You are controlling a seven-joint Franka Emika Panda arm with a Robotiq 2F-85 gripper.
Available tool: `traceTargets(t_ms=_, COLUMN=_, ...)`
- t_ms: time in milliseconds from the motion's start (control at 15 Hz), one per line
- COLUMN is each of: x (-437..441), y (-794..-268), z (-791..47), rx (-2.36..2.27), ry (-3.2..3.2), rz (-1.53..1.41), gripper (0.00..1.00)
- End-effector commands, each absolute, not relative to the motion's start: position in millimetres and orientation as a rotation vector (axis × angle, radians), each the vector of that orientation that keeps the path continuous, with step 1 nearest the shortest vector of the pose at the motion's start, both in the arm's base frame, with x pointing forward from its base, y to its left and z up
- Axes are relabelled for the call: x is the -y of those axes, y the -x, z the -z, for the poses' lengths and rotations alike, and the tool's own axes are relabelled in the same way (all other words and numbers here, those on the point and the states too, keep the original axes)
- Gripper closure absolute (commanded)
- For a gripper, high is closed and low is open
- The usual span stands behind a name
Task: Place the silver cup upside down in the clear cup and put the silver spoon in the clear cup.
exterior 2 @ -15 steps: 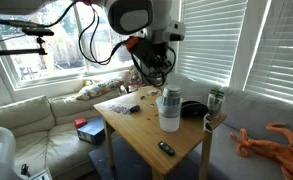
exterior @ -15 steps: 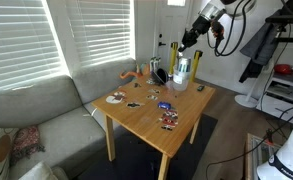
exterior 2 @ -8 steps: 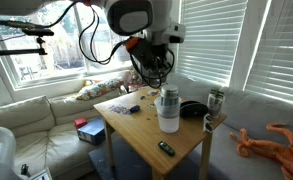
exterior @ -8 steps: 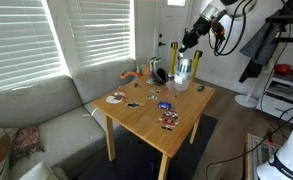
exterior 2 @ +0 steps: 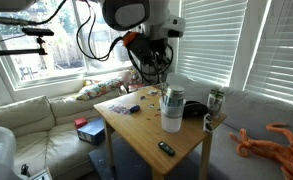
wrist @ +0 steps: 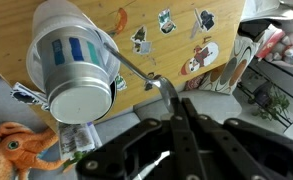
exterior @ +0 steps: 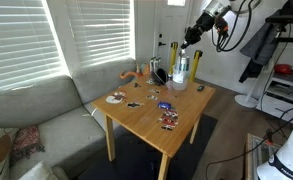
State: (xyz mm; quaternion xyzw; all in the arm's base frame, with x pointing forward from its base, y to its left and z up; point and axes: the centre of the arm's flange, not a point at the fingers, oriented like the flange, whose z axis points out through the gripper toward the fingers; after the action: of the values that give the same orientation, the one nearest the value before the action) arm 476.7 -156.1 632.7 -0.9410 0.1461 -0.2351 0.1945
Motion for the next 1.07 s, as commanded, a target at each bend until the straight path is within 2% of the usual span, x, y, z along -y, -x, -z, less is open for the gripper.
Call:
traceTargets(t_ms=0, x=160, y=-465, z=-640, rx=-0.488, ry=2.651, rz=0.659, gripper=0.99)
traceTargets(t_ms=1000, x=172, y=-467, z=-605, rx=-0.574, ry=2.640, rz=0.580, gripper=0.99)
